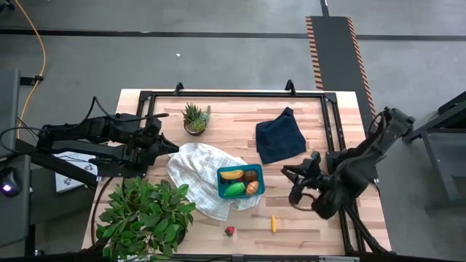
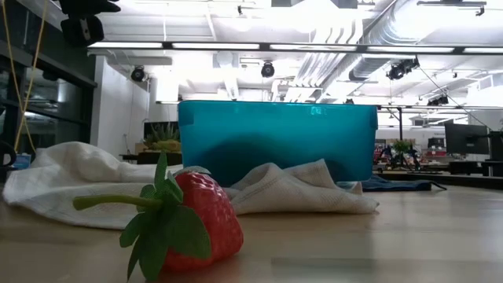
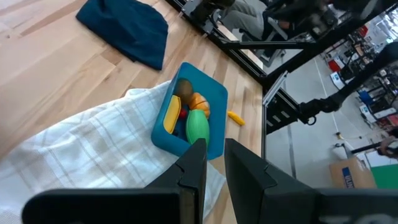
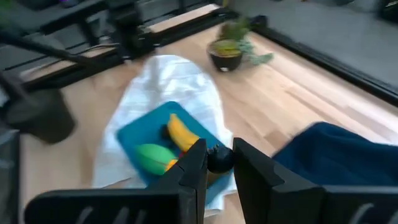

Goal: Pick and placing Produce into tupperware
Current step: Put the blueberry into the blue bin

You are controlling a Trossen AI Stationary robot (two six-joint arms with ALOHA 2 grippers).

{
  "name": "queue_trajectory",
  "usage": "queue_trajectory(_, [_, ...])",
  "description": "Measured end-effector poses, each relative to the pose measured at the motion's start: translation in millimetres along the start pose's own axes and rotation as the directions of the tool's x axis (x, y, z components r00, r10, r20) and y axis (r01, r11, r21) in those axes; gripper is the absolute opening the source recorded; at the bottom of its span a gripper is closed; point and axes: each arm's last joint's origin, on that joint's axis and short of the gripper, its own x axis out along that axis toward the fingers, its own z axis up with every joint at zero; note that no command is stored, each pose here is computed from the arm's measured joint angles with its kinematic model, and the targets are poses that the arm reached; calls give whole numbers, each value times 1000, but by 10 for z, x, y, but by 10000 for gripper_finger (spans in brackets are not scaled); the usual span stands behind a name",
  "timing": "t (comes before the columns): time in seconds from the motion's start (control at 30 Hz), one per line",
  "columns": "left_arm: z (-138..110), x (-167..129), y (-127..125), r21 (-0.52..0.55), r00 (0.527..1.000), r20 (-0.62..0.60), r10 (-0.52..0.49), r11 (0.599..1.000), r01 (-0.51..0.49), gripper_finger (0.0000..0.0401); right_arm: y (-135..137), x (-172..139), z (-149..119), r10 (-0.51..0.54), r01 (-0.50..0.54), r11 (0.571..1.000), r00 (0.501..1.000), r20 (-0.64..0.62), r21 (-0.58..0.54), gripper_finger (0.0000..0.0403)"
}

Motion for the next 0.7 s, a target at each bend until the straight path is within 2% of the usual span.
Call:
queue_trajectory(0.23, [0, 1, 0, 0, 1000, 0, 0, 1000, 0, 46, -31, -14, 501, 107, -108, 994, 991, -74, -4, 55])
queue_trajectory(0.4, [-1, 1, 1, 0, 1000, -1, 1, 1000, -1, 46, -60, 130, 787, 235, -238, 971, 949, -208, 12, 55])
queue_trajectory(0.7, [1, 1, 4, 1, 1000, 7, 11, 1000, -11, 46, -193, 448, 1165, 354, -322, 935, 881, -314, 151, 55])
